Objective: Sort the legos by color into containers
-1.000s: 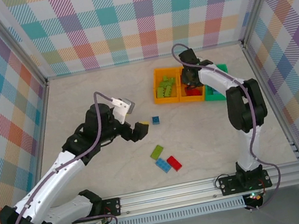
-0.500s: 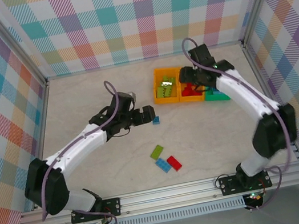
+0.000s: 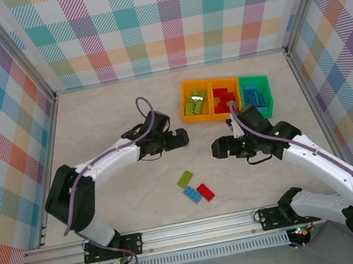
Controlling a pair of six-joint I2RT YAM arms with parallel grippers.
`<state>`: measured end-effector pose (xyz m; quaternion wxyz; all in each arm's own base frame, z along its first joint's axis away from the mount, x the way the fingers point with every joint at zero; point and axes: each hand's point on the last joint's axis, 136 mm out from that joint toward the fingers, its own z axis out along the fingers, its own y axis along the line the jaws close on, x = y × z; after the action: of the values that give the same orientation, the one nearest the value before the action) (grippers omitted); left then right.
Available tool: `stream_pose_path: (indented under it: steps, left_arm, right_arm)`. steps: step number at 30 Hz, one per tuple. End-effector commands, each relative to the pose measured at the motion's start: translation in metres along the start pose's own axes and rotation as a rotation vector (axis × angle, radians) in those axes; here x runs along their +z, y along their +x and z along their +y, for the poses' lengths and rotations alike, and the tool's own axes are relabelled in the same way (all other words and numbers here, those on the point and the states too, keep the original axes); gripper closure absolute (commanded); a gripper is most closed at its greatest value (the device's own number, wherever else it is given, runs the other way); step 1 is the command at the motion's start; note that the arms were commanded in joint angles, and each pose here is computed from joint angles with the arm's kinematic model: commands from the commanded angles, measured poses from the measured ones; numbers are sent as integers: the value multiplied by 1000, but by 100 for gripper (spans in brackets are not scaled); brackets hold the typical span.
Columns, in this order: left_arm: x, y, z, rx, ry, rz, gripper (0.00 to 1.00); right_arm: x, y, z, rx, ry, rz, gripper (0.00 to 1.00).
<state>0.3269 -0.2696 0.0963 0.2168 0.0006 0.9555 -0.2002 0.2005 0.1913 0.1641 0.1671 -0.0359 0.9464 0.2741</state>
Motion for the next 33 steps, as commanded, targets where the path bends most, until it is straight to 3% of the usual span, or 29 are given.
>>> stream_pose_path:
  steps: [1, 9, 17, 26, 29, 33]
  left_arm:
    - [23, -12, -14, 49, -42, -25, 4]
    - [73, -18, -20, 39, -76, 29, 23]
    - [82, -9, -9, 64, -156, 47, 52]
    - [82, 2, -11, 129, -185, 61, 64]
    - [74, 1, -32, 151, -114, 66, 69]
    - [37, -11, -103, 233, 86, 15, 72]
  right_arm:
    - [2, 15, 11, 2, -56, 67, 21]
    - [-10, 21, -5, 33, 11, 18, 22]
    - [-17, 16, -16, 74, 71, -36, 21]
    - [-37, 3, -15, 96, 77, -135, 20]
    - [-50, 0, -16, 122, 78, -182, 20]
    - [-73, -5, -21, 166, 92, -278, 19]
